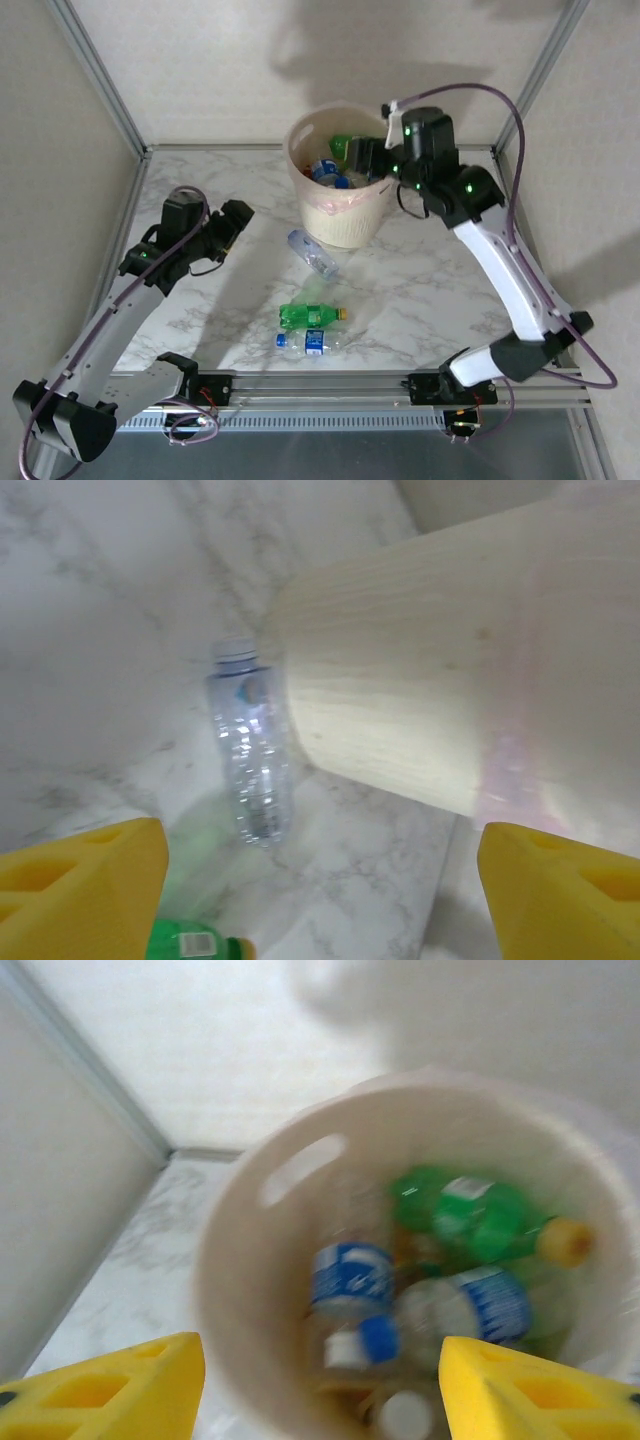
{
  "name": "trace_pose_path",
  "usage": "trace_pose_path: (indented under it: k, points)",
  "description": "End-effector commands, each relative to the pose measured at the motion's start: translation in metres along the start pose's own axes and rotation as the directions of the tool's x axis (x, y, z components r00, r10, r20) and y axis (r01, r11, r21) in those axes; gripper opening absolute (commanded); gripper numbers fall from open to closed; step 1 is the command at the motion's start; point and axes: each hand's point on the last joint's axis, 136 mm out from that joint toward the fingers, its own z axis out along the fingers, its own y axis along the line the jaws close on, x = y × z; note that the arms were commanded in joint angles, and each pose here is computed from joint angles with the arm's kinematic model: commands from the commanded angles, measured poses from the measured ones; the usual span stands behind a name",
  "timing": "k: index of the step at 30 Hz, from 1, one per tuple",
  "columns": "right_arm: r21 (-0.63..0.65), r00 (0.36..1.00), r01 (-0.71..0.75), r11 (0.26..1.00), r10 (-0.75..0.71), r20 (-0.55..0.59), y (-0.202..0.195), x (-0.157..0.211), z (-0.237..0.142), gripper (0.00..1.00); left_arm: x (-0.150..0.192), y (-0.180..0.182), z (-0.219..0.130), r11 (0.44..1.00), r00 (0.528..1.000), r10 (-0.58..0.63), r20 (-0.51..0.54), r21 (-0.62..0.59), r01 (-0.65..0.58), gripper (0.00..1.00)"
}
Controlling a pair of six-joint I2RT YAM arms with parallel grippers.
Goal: Put the plastic bottles in the bin
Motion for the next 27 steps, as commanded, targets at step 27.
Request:
trace_pose_path:
  k: [27]
  points:
    - [0.077, 0.882, 0.226, 0.971, -0.17, -0.44, 0.031, 0.283, 0.033, 0.86, 0.044, 0.088, 0.033, 0.967, 0.981, -0.193, -0.019, -0.174, 0.187, 0.79]
